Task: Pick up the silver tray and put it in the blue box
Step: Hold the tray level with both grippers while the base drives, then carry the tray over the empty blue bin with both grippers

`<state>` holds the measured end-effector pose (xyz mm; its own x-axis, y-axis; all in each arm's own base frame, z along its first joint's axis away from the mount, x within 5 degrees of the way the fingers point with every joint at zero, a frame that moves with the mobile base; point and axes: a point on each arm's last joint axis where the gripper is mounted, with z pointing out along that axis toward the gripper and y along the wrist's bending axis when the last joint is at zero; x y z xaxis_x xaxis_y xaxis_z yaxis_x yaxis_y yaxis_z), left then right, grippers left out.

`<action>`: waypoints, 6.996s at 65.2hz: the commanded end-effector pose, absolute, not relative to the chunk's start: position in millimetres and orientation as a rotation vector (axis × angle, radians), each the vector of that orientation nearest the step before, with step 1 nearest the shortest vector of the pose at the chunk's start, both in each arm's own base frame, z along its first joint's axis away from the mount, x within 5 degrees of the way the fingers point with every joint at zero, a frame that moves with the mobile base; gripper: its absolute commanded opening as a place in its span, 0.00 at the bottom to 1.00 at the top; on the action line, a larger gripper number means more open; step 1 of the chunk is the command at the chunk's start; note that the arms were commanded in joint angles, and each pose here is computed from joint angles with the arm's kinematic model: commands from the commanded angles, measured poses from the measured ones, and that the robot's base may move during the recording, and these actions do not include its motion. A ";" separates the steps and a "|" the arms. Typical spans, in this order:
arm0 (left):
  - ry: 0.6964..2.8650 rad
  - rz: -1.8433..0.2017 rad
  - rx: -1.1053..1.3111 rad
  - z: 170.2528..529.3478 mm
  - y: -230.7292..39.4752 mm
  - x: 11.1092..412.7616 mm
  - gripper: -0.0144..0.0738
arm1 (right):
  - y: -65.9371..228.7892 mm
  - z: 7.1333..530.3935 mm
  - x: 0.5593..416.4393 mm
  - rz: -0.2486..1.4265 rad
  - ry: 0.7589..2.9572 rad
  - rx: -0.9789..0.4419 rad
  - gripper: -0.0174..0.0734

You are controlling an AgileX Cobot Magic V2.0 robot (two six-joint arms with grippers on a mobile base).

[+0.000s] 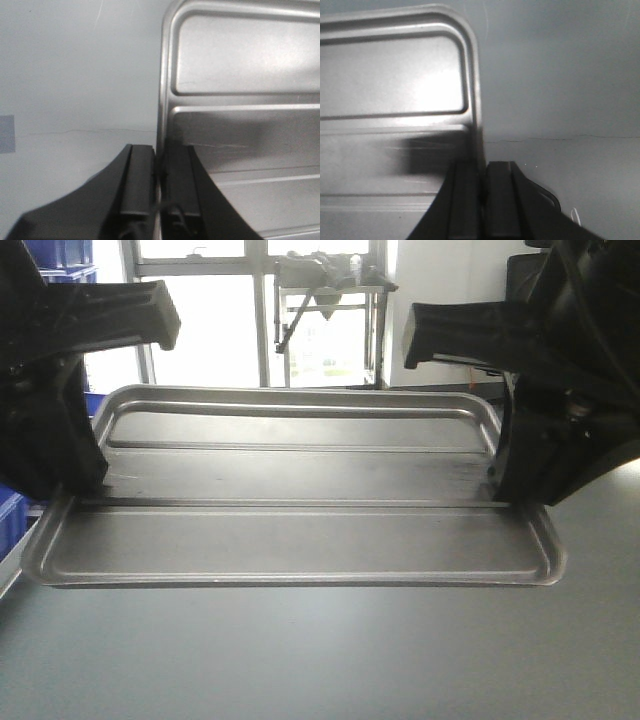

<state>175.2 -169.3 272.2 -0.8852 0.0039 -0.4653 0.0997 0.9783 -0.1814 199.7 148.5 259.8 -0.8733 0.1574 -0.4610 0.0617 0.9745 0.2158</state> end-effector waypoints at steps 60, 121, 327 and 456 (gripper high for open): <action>2.612 -0.218 0.076 284.4 -160.9 174.0 0.15 | 137.7 272.4 200.4 0.180 2.580 0.124 0.25; 2.612 -0.217 0.076 284.4 -160.9 174.0 0.15 | 137.7 272.5 200.5 0.180 2.579 0.124 0.25; 2.612 -0.217 0.076 284.4 -160.9 174.0 0.15 | 137.5 272.9 200.8 0.175 2.575 0.119 0.25; 2.612 -0.217 0.076 284.4 -160.9 174.0 0.15 | 137.5 272.9 200.9 0.175 2.575 0.119 0.25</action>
<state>174.8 -169.7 272.2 -0.8857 0.0042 -0.4642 0.1006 0.9780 -0.1830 199.8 148.1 260.3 -0.8714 0.1535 -0.4660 0.0584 0.9755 0.2122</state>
